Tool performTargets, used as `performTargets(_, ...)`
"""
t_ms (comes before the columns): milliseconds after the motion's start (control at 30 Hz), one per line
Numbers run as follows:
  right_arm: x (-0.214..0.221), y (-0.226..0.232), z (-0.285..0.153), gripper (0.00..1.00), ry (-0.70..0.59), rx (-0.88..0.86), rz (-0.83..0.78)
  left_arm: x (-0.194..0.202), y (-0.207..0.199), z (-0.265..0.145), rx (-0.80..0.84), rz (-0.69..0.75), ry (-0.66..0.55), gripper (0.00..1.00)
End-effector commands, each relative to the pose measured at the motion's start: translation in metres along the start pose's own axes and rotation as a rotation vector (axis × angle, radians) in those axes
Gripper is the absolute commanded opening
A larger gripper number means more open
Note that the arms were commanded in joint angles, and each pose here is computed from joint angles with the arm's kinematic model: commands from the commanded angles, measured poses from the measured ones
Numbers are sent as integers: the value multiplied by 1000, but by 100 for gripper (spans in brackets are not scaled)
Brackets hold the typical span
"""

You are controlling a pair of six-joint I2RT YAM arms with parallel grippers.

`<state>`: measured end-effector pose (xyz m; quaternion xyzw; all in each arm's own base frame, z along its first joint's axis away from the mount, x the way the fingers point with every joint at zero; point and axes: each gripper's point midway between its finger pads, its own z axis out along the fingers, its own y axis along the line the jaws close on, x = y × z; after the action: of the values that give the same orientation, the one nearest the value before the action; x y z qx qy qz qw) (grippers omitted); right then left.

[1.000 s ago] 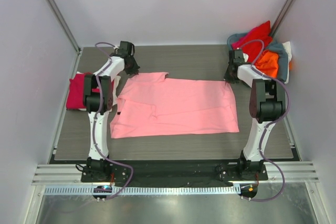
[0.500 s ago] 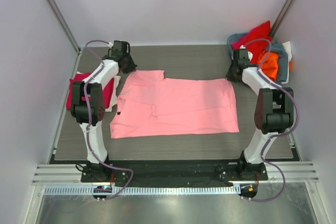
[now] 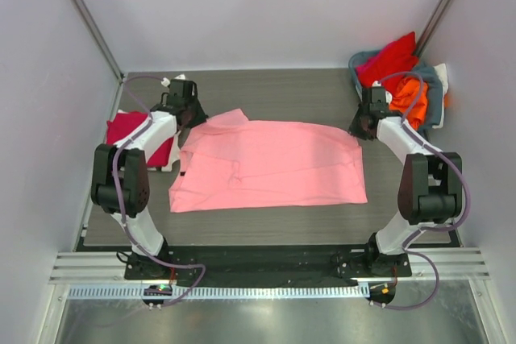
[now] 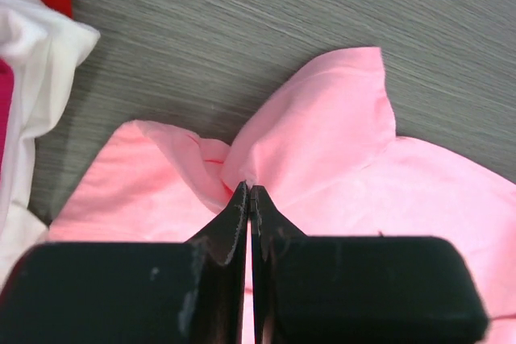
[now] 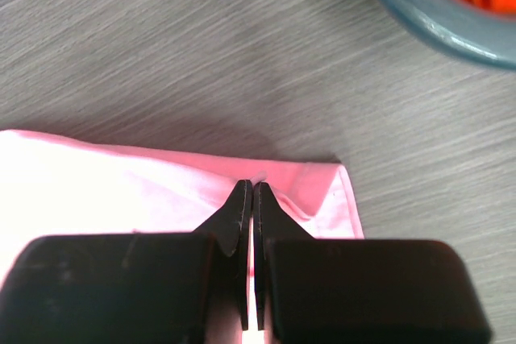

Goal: Fold and stack the t-shirts
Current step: Fold the tshirt

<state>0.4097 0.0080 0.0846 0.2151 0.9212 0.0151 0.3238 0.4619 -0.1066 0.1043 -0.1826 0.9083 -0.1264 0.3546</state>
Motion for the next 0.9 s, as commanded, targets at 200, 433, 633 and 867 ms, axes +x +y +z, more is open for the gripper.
performTargets(200,3,-1,-29,1,-45,-37,34,-22,-10,-50,43,33,-164,0)
performTargets(433,6,-20,-34,1,-71,18,98,-17,2,-76,11,33,-235,0)
performTargets(633,-2,-29,-48,1,-137,54,147,-10,3,-88,-6,54,-261,0)
performTargets(867,0,-49,-45,1,-131,91,182,6,8,-91,-30,71,-260,0)
